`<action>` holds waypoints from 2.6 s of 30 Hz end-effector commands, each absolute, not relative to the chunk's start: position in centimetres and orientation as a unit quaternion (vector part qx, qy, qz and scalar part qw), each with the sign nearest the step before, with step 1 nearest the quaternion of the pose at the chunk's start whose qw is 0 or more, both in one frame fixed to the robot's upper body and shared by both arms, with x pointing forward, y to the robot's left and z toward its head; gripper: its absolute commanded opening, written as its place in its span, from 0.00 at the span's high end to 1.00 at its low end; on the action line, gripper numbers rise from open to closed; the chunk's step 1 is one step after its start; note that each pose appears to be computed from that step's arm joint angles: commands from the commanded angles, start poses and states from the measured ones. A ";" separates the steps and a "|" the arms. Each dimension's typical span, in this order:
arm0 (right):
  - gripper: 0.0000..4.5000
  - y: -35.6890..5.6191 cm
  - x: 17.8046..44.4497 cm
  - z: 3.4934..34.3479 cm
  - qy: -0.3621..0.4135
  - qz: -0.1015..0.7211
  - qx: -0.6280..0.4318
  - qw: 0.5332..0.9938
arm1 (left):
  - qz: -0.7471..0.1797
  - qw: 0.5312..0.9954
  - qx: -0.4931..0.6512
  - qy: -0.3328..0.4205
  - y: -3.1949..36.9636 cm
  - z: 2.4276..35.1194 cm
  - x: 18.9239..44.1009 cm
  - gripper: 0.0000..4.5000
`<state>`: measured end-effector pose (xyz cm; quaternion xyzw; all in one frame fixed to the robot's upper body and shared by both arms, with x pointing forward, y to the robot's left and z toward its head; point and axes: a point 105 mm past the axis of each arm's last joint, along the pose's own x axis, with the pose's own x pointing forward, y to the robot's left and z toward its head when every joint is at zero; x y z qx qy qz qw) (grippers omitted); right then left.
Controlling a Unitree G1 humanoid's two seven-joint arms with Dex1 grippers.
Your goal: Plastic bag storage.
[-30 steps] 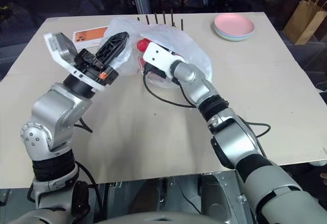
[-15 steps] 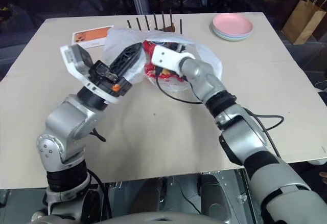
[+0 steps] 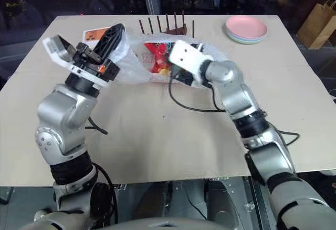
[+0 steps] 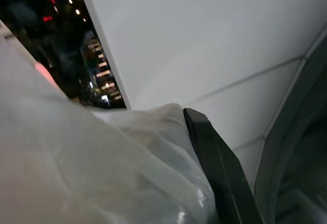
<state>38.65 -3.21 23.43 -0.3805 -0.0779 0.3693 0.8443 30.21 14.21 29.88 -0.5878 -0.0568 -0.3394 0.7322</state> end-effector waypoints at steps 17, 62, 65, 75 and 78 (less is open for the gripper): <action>0.01 -12.8 34.0 24.3 -0.016 0.185 -0.239 0.953 | -0.370 0.723 -0.580 -0.060 14.7 30.6 30.8 1.00; 0.99 -14.7 25.9 23.8 0.018 0.332 -0.062 0.941 | -0.390 0.917 -0.076 0.010 14.1 22.8 31.4 1.00; 0.99 -14.7 25.4 19.4 0.072 0.315 -0.118 0.939 | -0.377 0.925 -0.036 0.032 14.4 19.1 30.9 1.00; 0.86 -19.0 23.9 13.1 0.119 0.273 -0.194 0.935 | -0.384 0.919 0.086 0.032 15.9 13.5 28.5 0.88; 0.57 -19.7 23.3 12.6 0.119 0.284 -0.218 0.926 | -0.377 0.924 0.066 0.013 16.5 14.2 28.2 0.60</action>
